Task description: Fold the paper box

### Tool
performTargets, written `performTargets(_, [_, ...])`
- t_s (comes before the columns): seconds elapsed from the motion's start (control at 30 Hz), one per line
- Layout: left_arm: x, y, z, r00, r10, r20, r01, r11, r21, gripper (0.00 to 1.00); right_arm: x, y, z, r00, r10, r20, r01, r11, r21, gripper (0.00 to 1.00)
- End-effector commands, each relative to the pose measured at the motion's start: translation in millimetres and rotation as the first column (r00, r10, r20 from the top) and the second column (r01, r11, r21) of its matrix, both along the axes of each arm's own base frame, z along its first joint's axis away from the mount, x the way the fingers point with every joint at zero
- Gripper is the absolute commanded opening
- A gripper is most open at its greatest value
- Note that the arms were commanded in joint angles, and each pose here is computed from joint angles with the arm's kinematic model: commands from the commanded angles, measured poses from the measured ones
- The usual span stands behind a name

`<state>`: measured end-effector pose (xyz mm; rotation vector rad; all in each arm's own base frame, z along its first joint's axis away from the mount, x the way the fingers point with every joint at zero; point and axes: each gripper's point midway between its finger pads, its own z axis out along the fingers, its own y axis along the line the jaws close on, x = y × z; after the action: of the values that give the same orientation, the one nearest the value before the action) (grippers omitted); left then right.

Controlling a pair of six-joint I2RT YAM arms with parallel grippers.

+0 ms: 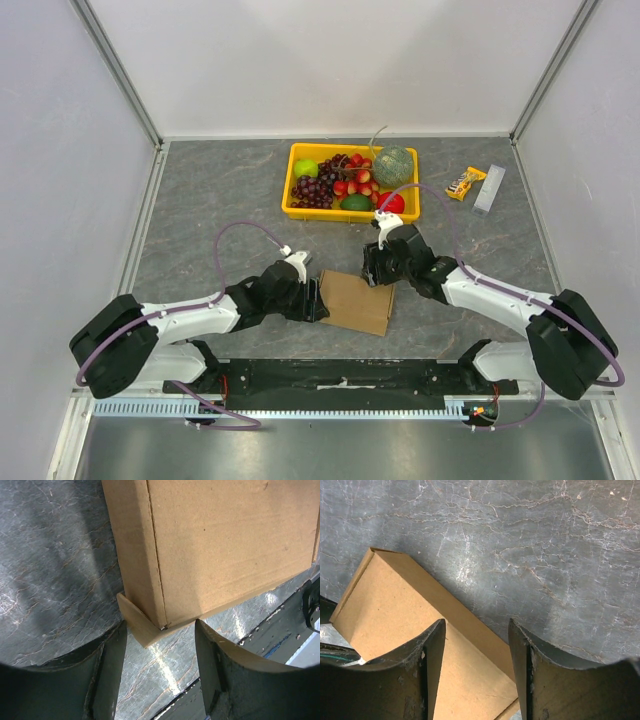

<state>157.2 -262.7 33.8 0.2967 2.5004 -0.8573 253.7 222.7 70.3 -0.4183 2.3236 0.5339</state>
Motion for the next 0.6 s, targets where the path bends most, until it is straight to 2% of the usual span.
performTargets(0.0, [9,-9,10,1.0,0.017,0.027,-0.016,0.999,-0.031,0.62,-6,-2,-4,0.999,0.04,-0.01,-0.04,0.999,-0.008,0.61])
performTargets(0.57, [8,-20,12,1.0,-0.02,0.022,0.021,0.998,-0.064,0.6,-13,-2,-22,0.996,0.067,-0.058,-0.069,0.997,-0.024,0.57])
